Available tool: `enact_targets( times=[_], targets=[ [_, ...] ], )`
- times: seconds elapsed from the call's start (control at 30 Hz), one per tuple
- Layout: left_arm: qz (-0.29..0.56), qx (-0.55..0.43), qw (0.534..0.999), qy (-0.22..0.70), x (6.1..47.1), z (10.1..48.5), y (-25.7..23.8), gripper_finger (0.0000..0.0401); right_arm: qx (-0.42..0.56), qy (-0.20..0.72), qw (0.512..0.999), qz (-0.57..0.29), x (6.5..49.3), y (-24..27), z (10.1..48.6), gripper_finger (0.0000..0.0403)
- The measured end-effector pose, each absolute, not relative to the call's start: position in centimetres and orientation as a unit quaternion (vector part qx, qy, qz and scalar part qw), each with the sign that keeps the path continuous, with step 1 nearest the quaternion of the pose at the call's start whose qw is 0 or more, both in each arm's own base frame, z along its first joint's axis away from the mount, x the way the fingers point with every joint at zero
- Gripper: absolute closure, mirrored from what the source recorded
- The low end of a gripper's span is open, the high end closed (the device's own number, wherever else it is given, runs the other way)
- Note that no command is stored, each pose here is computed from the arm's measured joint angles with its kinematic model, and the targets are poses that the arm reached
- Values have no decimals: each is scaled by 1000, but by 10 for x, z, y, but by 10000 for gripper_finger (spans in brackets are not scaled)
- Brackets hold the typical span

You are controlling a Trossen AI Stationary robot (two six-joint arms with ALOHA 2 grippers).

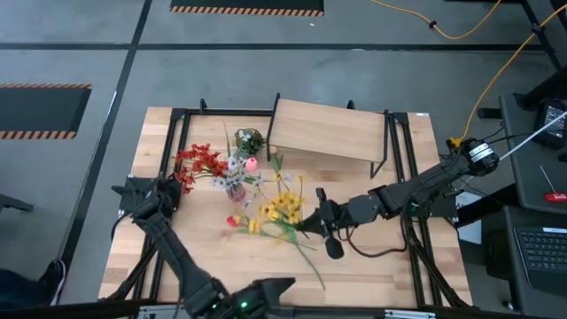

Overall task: Pick and place flowers into a vace then onto a shelf
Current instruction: Put the yellow flowers into the transparent vase

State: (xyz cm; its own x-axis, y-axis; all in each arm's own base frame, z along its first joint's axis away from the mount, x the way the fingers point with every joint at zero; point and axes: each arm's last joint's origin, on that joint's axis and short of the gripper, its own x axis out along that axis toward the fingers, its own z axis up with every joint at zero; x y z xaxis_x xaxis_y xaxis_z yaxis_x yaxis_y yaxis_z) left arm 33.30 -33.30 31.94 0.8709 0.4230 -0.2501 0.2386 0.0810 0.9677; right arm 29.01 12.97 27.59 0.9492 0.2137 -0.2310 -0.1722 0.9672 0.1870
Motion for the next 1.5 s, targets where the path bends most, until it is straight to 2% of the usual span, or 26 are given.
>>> enact_targets(
  times=[0.13,0.27,0.43,0.6,0.8,0.97,1.13,1.3,1.5],
  targets=[
    [64,635,733,235,323,318,-342,340,66,119,987,90,289,130,278,391],
    [74,565,791,222,315,318,-349,360,57,107,990,72,286,126,284,391],
    [77,508,821,247,300,309,-347,396,39,84,992,87,275,127,298,391],
    [104,419,854,290,290,299,-334,399,-2,75,995,66,260,131,309,391],
    [118,360,874,303,284,297,-332,399,-70,84,994,22,241,145,309,391],
    [124,297,894,312,283,293,-333,399,-82,92,992,22,234,154,307,391],
    [125,260,905,314,286,271,-336,400,-65,102,992,32,228,159,292,391],
    [82,235,914,320,291,240,-345,400,-57,100,993,17,219,161,268,391],
    [-4,194,928,318,309,213,-349,400,-66,70,995,37,211,168,265,391]
  ],
)
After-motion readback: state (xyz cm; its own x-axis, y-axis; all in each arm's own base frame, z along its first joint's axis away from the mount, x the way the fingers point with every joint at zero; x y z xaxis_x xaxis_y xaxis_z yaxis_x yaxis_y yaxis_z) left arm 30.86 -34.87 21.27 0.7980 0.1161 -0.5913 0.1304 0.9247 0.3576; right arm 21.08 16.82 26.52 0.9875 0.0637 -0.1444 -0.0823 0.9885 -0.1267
